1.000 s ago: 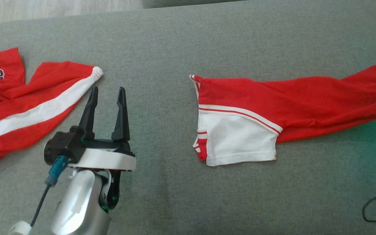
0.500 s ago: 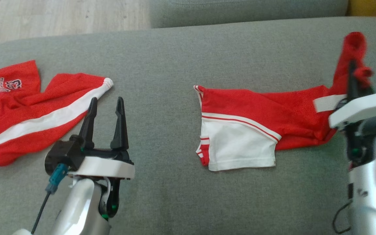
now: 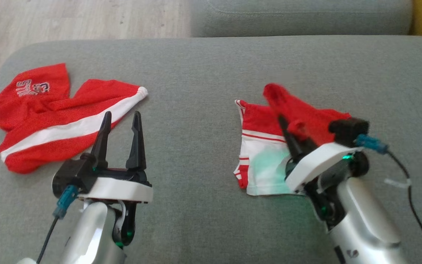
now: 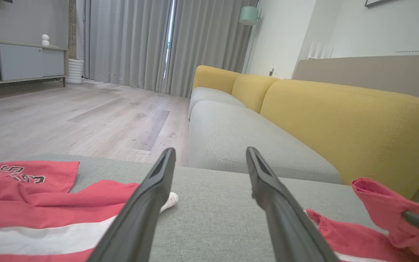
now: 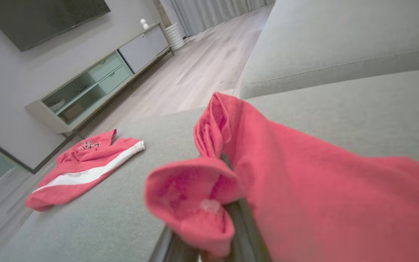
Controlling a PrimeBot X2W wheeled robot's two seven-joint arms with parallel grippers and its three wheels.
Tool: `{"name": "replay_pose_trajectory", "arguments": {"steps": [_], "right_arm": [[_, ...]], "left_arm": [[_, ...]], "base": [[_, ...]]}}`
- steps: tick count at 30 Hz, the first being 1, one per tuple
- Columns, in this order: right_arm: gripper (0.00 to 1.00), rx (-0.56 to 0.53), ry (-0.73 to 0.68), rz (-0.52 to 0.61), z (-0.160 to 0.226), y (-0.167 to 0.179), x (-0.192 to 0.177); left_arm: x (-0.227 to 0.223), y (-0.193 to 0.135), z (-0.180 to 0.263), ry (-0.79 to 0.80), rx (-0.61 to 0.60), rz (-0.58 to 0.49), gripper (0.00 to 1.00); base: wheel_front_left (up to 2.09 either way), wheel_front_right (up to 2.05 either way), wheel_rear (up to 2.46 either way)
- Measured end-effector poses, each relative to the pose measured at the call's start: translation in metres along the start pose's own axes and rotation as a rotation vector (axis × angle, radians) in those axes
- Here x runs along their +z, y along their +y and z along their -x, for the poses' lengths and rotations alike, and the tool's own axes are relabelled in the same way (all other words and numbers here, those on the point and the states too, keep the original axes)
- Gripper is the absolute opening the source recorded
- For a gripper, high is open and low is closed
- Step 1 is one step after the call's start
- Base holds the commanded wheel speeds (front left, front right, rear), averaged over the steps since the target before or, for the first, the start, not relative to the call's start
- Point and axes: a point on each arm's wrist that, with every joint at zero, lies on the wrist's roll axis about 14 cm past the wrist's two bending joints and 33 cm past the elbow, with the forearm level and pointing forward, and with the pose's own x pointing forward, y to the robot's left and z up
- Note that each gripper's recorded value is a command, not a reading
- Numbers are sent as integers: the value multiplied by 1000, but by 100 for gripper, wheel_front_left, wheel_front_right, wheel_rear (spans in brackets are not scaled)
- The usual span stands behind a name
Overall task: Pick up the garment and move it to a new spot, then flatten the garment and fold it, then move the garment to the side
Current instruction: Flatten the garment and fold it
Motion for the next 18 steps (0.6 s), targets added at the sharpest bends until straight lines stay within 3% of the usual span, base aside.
{"name": "replay_pose_trajectory", "arguments": {"steps": [7, 8, 9, 13, 18], "right_arm": [[0, 70, 160, -11, -7, 24, -61], [20, 77, 184, -14, -8, 26, -68], [100, 87, 204, -9, -8, 28, -74], [100, 145, 218, -3, -11, 46, -80], [100, 181, 140, -15, -18, 56, -57]], "left_arm": [[0, 14, 8, 4, 41, -9, 100], [-1, 15, 9, 5, 45, -9, 100], [-2, 17, 9, 9, 50, -10, 100], [-6, 19, 9, 20, 56, -9, 100], [-8, 13, 5, 23, 39, -4, 100]], "base": [[0, 0, 0], [0, 0, 0], [0, 0, 0], [0, 0, 0], [0, 0, 0]]}}
